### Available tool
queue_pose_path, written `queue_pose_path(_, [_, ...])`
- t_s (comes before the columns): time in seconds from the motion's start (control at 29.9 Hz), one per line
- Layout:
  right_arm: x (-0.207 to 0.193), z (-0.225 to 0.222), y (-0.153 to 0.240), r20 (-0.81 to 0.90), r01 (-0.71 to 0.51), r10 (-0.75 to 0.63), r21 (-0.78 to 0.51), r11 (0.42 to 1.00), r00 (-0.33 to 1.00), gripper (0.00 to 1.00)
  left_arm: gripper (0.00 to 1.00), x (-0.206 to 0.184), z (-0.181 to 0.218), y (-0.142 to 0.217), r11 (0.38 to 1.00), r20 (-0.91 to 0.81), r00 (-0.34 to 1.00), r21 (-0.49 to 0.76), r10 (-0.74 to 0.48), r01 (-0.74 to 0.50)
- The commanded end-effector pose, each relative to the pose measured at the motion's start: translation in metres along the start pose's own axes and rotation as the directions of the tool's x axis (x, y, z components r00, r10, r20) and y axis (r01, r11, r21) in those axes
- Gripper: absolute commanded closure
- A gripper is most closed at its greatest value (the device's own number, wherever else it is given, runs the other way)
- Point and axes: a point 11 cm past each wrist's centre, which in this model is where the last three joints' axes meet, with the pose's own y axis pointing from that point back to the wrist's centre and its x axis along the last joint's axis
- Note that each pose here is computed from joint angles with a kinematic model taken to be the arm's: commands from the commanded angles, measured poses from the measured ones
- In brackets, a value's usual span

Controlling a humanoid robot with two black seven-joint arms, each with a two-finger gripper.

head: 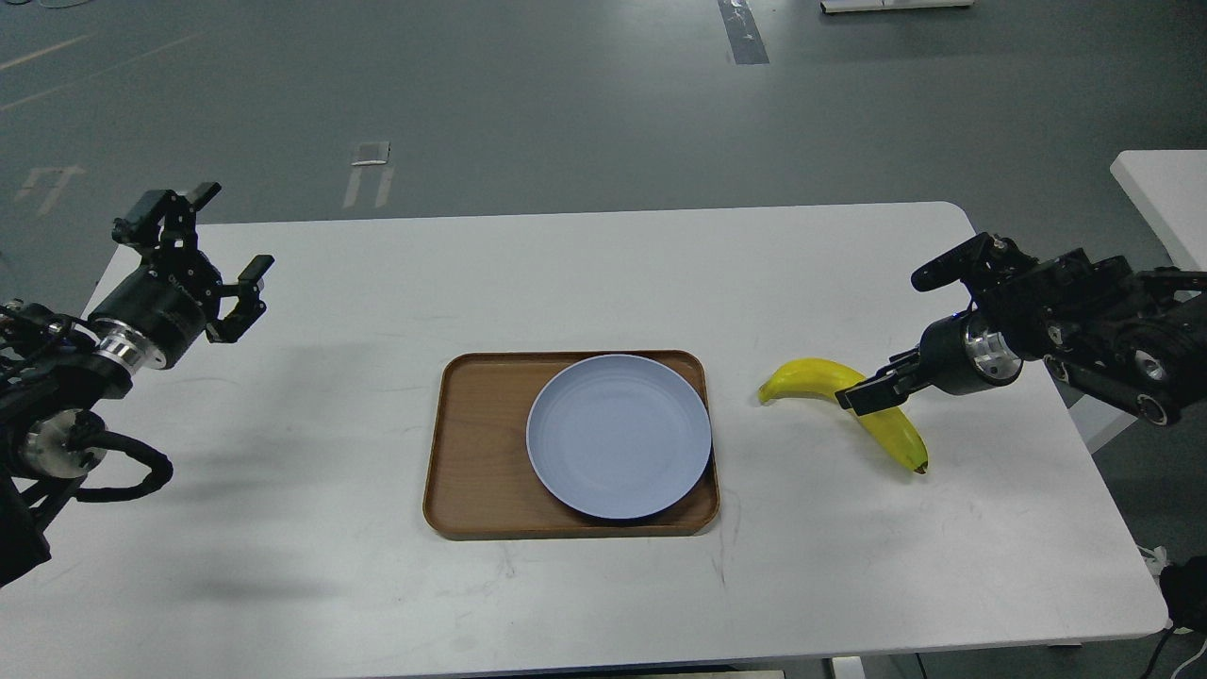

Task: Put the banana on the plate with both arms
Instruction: 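Reach the right gripper down and grasp the yellow banana, then lift the banana with the right gripper and move it over the plate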

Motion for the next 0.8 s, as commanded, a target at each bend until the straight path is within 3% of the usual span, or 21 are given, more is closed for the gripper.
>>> queue_pose_path(0.0, [-0.001, -0.001, -0.002, -0.004, 0.002, -0.002, 0.002, 1.000, 1.000, 0.17, 0.02, 0.000, 0.002, -0.001, 1.000, -0.002, 1.000, -0.005, 0.000, 0.000])
queue_pose_path(0.07, [-0.003, -0.001, -0.003, -0.004, 0.008, -0.008, 0.003, 1.000, 1.000, 0.39, 0.02, 0.000, 0.002, -0.001, 1.000, -0.003, 1.000, -0.007, 0.000, 0.000])
queue_pose_path(0.13, [-0.008, -0.002, -0.005, -0.001, 0.016, -0.016, 0.006, 1.000, 1.000, 0.77, 0.02, -0.001, 0.004, -0.002, 1.000, -0.001, 1.000, -0.010, -0.002, 0.001])
queue_pose_path(0.27, [-0.010, -0.002, -0.006, 0.003, 0.023, -0.023, 0.008, 1.000, 1.000, 1.00, 0.02, 0.000, 0.004, -0.002, 1.000, -0.001, 1.000, -0.009, 0.000, 0.000])
queue_pose_path(0.47, [-0.005, 0.005, 0.005, 0.001, 0.011, -0.011, -0.009, 1.000, 1.000, 1.00, 0.02, 0.003, 0.008, 0.000, 1.000, 0.007, 1.000, -0.012, 0.005, -0.005])
queue_pose_path(0.77, [0.070, -0.022, 0.070, -0.093, -0.140, 0.144, 0.051, 0.989, 0.985, 1.00, 0.02, 0.003, 0.011, -0.002, 1.000, 0.008, 1.000, -0.020, 0.003, -0.003])
